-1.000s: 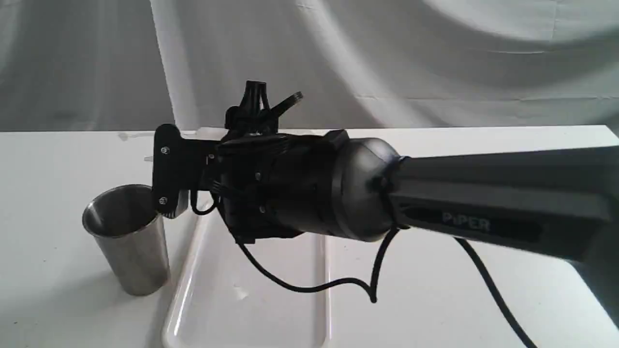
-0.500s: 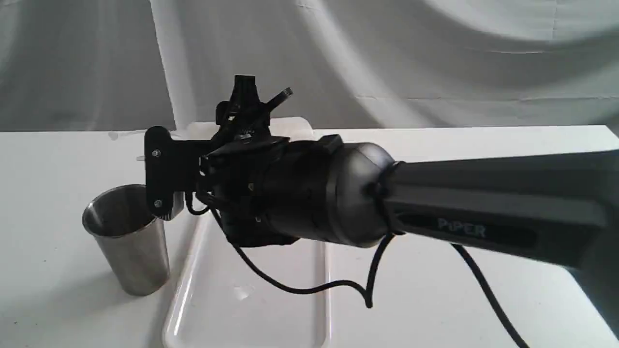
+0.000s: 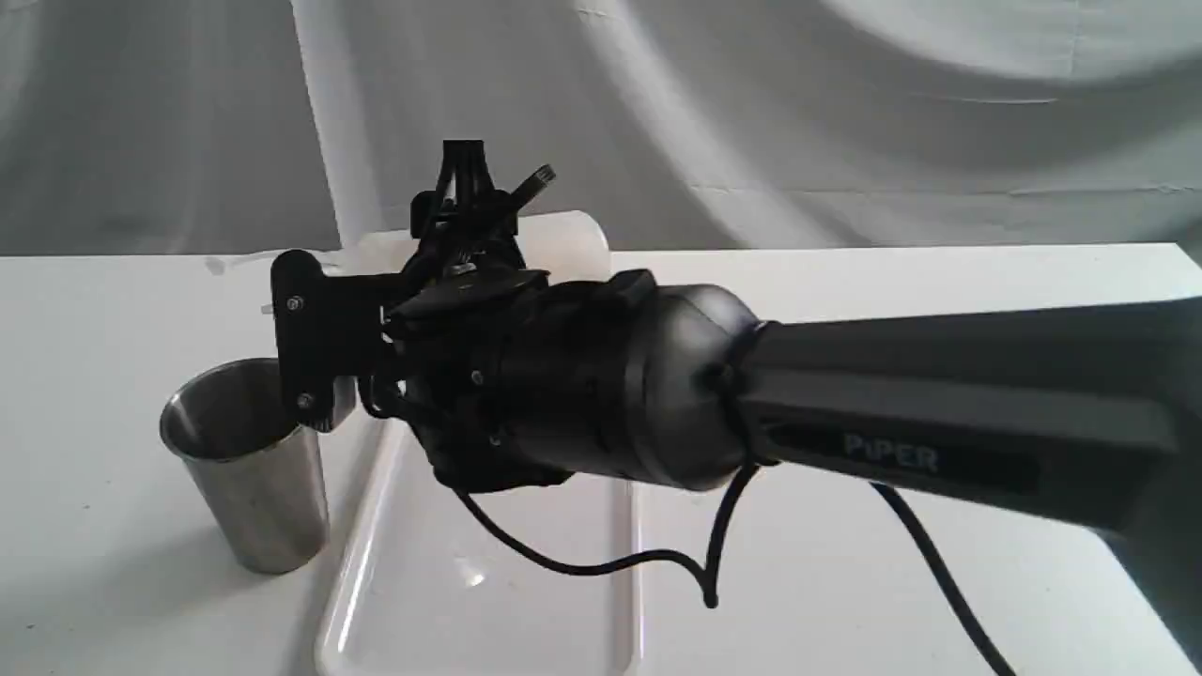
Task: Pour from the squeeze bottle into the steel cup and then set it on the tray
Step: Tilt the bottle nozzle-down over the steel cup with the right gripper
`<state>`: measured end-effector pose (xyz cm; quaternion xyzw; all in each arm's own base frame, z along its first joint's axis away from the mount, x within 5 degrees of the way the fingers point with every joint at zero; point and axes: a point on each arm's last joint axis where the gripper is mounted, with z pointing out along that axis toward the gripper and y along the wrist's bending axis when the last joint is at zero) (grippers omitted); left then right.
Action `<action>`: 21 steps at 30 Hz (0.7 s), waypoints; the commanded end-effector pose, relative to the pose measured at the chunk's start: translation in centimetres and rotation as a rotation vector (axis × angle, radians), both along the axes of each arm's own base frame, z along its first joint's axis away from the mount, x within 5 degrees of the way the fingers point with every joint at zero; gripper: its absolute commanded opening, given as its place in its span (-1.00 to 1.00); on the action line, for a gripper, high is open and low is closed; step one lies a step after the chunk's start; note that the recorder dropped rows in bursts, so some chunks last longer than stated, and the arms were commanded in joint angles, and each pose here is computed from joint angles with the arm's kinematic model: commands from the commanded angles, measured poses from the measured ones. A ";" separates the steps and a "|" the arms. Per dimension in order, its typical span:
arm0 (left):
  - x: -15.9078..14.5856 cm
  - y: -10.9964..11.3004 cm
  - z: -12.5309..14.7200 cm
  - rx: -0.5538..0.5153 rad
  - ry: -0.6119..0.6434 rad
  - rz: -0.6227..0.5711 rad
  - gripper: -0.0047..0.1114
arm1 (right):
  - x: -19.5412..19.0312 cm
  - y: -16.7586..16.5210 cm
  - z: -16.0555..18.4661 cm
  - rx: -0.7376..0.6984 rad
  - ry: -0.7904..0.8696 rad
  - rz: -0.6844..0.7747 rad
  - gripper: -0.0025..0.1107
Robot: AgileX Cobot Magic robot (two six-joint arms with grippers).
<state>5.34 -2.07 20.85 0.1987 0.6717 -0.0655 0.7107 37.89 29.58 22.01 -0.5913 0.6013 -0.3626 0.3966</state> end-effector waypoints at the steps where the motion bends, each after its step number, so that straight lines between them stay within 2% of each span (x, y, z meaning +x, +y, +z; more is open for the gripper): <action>1: 0.0 0.0 -0.1 -0.005 0.003 0.000 -0.78 | 0.0 0.3 0.2 -0.033 -0.038 0.003 -0.17; 5: 0.0 0.0 -0.1 -0.005 0.003 0.000 -0.78 | 0.0 0.7 -0.7 -0.046 -0.026 0.008 -0.18; 11: 0.0 0.0 -0.1 -0.005 0.003 0.000 -0.78 | 0.8 2.1 -0.2 -0.018 -0.077 -0.018 -0.18; 21: 0.0 0.0 -0.1 -0.005 0.003 0.000 -0.78 | 1.1 2.7 -0.8 -0.085 -0.127 -0.012 -0.18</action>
